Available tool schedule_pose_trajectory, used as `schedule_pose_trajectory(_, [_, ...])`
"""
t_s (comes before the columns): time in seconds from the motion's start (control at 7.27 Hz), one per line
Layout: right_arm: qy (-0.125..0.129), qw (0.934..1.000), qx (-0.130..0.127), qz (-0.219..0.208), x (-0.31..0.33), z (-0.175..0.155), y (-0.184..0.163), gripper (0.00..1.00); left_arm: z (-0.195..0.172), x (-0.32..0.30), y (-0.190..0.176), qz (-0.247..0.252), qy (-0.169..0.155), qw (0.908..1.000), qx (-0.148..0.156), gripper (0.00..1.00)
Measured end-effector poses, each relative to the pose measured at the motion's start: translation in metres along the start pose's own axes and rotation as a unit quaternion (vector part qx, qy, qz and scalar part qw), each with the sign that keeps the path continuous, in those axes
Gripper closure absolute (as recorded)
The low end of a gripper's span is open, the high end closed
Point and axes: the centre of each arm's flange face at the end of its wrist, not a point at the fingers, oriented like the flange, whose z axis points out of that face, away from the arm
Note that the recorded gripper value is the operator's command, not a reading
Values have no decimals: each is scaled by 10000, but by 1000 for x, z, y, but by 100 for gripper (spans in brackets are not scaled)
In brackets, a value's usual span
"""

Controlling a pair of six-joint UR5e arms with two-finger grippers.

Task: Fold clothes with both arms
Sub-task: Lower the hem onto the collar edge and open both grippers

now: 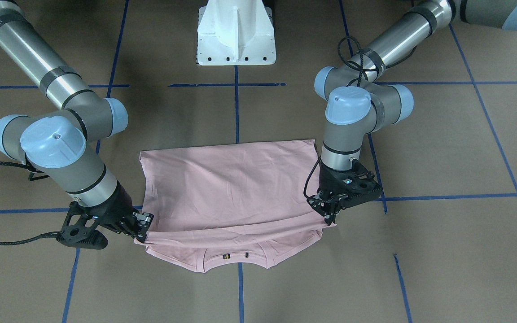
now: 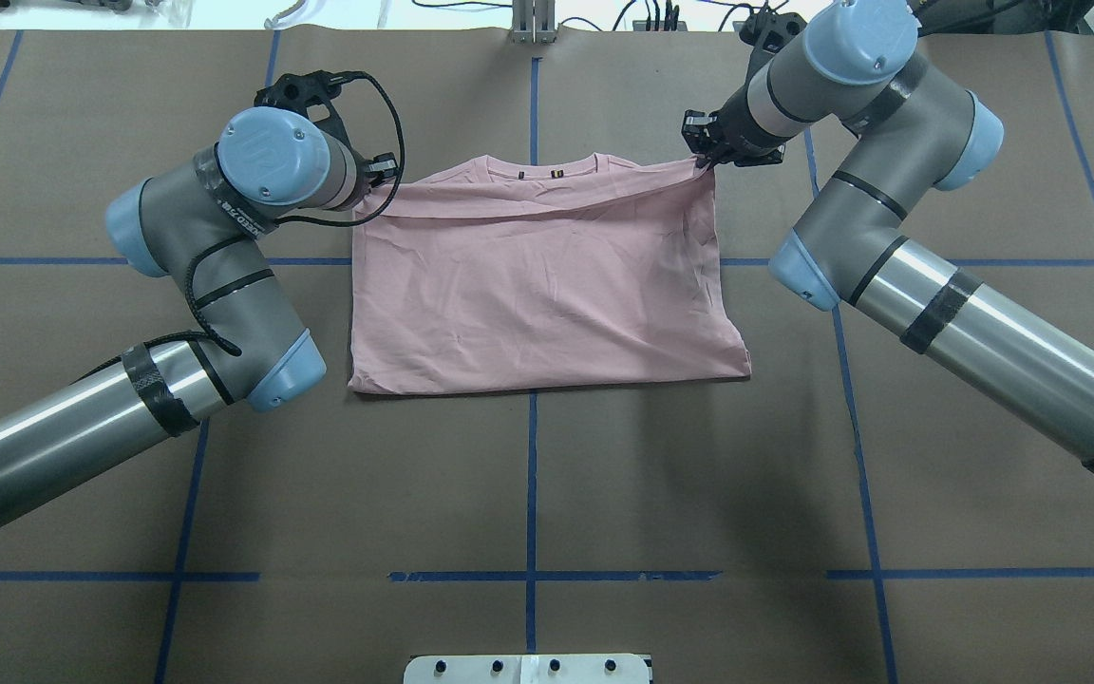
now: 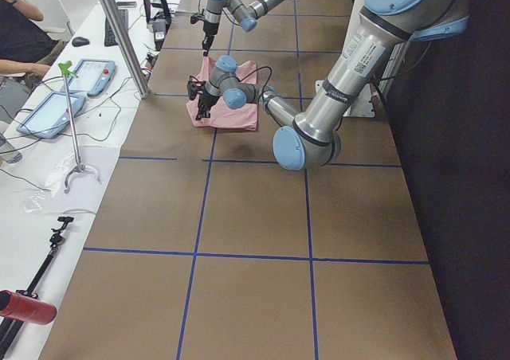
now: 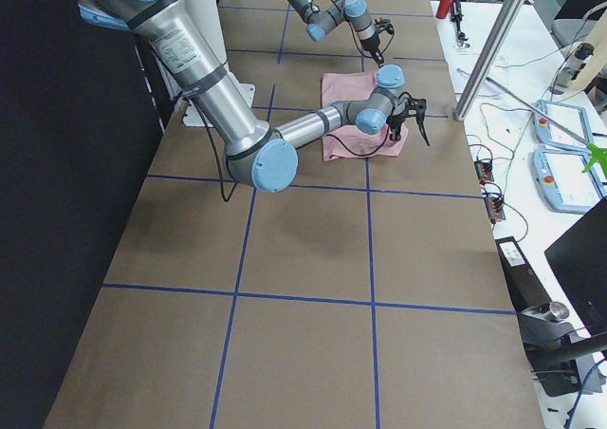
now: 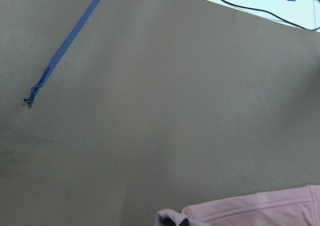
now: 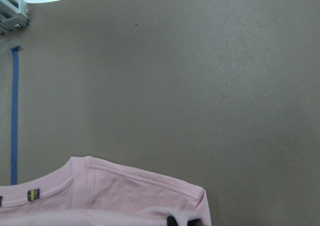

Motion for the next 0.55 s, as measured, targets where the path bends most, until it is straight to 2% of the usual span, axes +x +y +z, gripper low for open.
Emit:
schedule_pose_trajectory(0.14, [-17,10000,-15,-22,-2,0,4,0,1,0,1,5,-6,10000,-6,0])
schedule_pose_trajectory(0.55, [-64,9999,-60,-105,1,-1,11,0,3,-4,2,13,-44,10000,12,0])
